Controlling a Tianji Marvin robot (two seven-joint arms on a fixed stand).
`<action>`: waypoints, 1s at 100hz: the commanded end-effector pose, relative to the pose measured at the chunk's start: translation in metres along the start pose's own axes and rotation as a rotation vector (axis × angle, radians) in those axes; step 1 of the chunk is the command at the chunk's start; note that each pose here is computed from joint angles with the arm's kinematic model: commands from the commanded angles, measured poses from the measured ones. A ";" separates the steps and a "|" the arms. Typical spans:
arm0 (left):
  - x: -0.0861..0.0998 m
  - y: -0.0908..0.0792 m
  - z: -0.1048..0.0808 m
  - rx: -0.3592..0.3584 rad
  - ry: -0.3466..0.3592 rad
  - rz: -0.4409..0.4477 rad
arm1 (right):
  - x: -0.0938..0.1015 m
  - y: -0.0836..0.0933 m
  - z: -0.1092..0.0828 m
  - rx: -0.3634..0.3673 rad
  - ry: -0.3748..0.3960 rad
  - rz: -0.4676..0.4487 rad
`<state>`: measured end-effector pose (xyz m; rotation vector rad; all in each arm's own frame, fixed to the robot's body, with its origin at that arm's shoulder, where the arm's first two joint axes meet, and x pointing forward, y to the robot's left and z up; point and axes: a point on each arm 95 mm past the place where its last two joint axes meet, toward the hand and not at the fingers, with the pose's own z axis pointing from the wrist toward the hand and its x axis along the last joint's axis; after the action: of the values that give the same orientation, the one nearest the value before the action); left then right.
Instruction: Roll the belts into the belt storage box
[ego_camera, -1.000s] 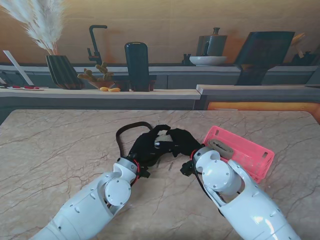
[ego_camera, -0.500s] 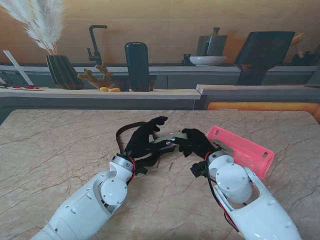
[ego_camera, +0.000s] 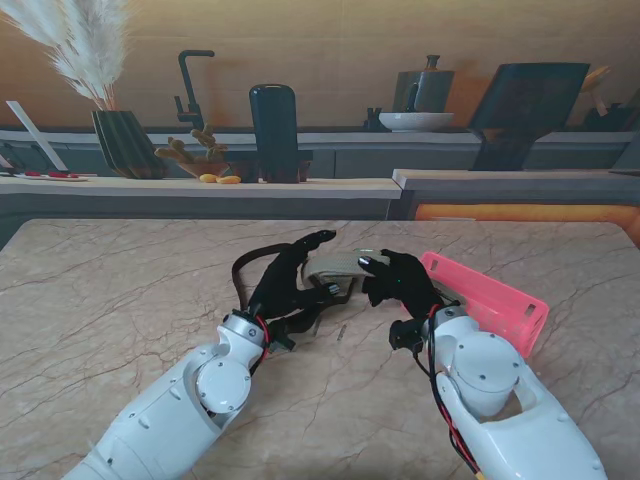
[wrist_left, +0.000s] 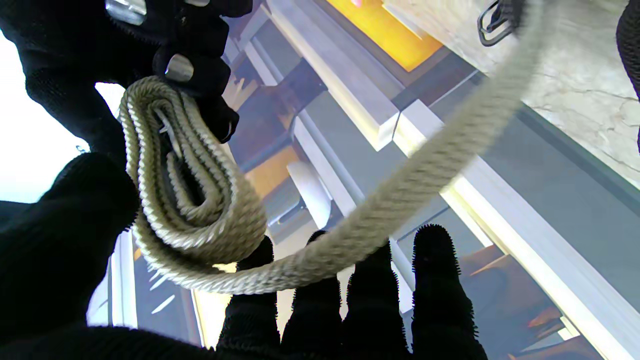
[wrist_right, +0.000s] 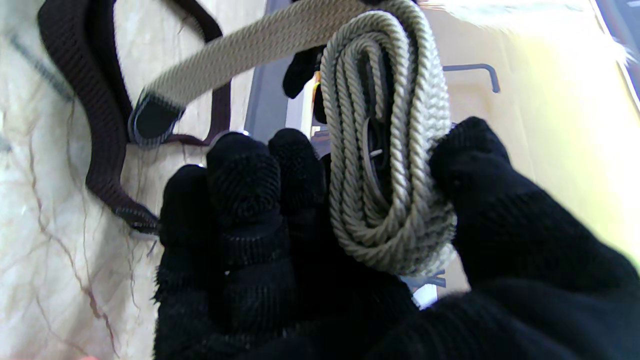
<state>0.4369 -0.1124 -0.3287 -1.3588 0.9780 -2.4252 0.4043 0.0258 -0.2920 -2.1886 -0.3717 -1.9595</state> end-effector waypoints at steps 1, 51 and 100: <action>0.002 0.006 -0.002 0.005 -0.002 -0.014 | 0.002 -0.004 -0.001 0.026 0.005 0.020; 0.012 0.026 0.003 0.018 -0.002 -0.089 | -0.008 -0.030 0.017 0.194 -0.095 0.285; 0.019 0.033 0.006 0.054 -0.005 -0.131 | -0.024 -0.058 0.044 0.255 -0.265 0.369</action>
<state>0.4332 -0.1289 -0.3411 -1.4678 0.8341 -2.4623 0.4290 0.0722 -0.3228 -2.1861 -0.2063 -1.4033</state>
